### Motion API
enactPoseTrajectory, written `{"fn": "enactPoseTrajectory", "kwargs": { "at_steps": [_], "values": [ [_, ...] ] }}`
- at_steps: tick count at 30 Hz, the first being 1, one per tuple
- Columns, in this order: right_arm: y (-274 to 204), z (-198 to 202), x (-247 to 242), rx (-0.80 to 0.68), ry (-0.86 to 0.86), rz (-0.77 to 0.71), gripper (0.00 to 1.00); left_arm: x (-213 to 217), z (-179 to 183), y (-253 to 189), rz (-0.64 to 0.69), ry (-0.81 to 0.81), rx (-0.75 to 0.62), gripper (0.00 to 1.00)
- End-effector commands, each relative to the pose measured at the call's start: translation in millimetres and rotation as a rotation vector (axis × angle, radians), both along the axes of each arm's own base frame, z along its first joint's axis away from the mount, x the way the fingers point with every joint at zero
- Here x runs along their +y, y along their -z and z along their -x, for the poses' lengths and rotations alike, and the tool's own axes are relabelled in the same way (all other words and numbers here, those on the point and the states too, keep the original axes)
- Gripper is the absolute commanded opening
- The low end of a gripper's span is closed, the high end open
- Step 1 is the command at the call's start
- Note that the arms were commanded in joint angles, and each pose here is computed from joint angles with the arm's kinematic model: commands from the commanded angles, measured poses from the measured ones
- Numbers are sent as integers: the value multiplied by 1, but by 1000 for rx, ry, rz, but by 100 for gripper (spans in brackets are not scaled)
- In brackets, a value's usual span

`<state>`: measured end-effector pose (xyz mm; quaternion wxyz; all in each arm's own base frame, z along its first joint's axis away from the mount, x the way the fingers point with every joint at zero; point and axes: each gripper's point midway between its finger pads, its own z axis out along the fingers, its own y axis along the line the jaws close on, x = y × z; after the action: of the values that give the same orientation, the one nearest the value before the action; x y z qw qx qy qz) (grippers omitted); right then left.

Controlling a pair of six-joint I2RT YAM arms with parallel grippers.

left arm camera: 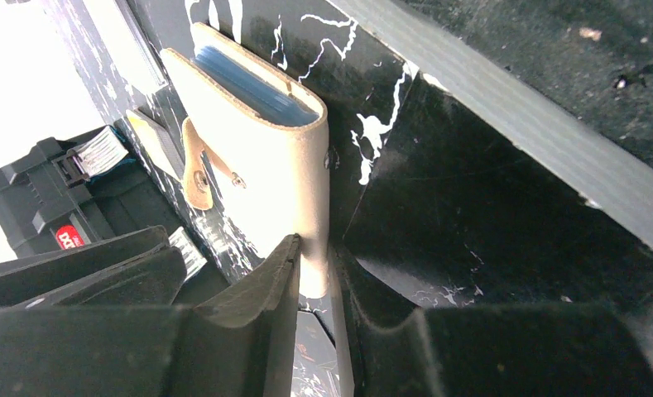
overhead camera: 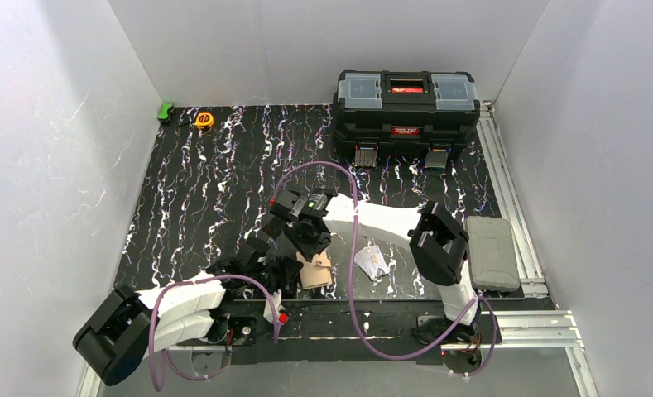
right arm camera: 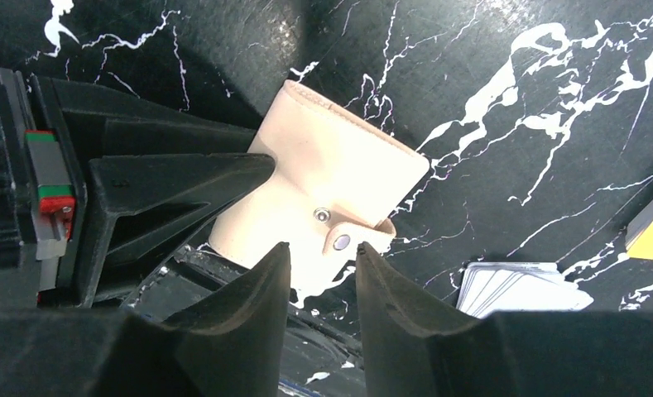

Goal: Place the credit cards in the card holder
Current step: Close the card holder at the center of the board.

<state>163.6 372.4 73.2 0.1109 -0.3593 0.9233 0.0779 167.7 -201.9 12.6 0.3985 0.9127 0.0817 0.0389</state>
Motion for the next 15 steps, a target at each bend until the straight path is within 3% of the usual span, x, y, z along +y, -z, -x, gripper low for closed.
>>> {"fn": "enactPoseTrajectory", "kwargs": {
  "at_steps": [1,15],
  "values": [
    [-5,4,0,-6,-19,51,43,40,43,52,-261,203,12,19],
    [6,6,-12,7,5,145,36,39,41,50,-257,193,13,19]
  ]
}}
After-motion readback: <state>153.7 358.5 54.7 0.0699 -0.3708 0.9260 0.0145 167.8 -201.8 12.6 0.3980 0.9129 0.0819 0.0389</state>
